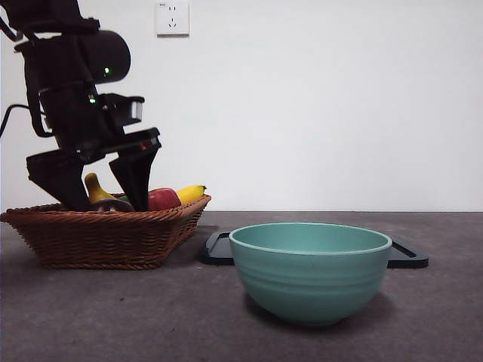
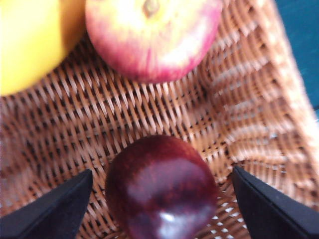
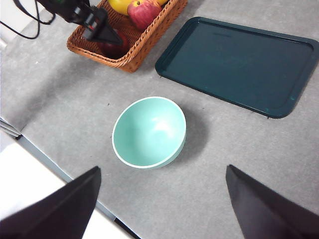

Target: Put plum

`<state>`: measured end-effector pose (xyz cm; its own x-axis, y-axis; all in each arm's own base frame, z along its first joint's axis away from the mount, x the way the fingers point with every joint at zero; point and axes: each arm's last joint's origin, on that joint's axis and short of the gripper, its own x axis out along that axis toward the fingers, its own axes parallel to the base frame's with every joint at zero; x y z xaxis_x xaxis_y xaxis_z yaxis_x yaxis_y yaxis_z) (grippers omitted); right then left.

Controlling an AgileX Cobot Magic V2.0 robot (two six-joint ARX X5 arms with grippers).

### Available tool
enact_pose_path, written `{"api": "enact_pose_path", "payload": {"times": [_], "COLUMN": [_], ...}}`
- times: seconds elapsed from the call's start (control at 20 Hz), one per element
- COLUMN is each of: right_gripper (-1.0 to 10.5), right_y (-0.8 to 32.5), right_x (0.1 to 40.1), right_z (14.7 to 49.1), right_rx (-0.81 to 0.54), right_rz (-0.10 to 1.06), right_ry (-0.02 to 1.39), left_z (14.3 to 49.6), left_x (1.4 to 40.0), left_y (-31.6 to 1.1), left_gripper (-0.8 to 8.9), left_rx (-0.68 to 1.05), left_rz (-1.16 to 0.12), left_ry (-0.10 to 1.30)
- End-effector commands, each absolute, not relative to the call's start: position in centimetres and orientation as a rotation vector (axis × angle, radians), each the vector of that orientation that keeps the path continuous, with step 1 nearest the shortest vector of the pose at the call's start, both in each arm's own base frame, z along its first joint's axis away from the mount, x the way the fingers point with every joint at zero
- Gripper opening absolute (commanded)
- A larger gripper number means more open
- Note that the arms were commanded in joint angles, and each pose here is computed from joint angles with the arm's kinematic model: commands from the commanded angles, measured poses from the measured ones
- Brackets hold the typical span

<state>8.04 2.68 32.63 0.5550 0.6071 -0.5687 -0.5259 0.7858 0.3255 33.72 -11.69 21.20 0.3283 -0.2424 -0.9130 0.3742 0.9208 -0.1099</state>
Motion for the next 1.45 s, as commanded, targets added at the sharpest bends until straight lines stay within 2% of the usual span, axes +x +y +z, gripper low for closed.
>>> {"api": "enact_pose_path", "payload": {"times": [0.05, 0.2, 0.35, 0.4, 0.65, 0.85, 1.15, 1.45], "right_gripper": [4.0, 4.0, 4.0, 4.0, 4.0, 4.0, 4.0, 4.0], "right_y": [2.7, 2.7, 2.7, 2.7, 2.7, 2.7, 2.7, 2.7], "right_x": [8.2, 8.2, 8.2, 8.2, 8.2, 8.2, 8.2, 8.2], "right_z": [33.1, 33.1, 33.2, 33.2, 33.2, 33.2, 33.2, 33.2], "right_rx": [0.121, 0.120, 0.120, 0.119, 0.119, 0.119, 0.119, 0.119], "right_rz": [0.675, 0.675, 0.675, 0.675, 0.675, 0.675, 0.675, 0.675], "right_ry": [0.701, 0.699, 0.696, 0.695, 0.695, 0.693, 0.693, 0.694], "left_z": [20.5, 20.5, 20.5, 20.5, 21.6, 25.7, 31.6, 31.9], "left_x": [34.4, 34.4, 34.4, 34.4, 34.0, 32.0, 26.0, 21.6], "left_y": [-12.1, -12.1, -12.1, -12.1, -12.0, -12.1, -14.5, -20.7], "left_gripper": [4.32, 4.21, 2.52, 2.37, 2.39, 2.40, 2.45, 2.44], "left_rx": [0.145, 0.145, 0.145, 0.145, 0.138, 0.134, 0.162, 0.274], "left_rz": [-0.412, -0.412, -0.412, -0.412, -0.411, -0.443, -0.607, -0.850], "left_ry": [1.181, 1.179, 1.184, 1.185, 1.163, 1.051, 0.920, 0.874]}}
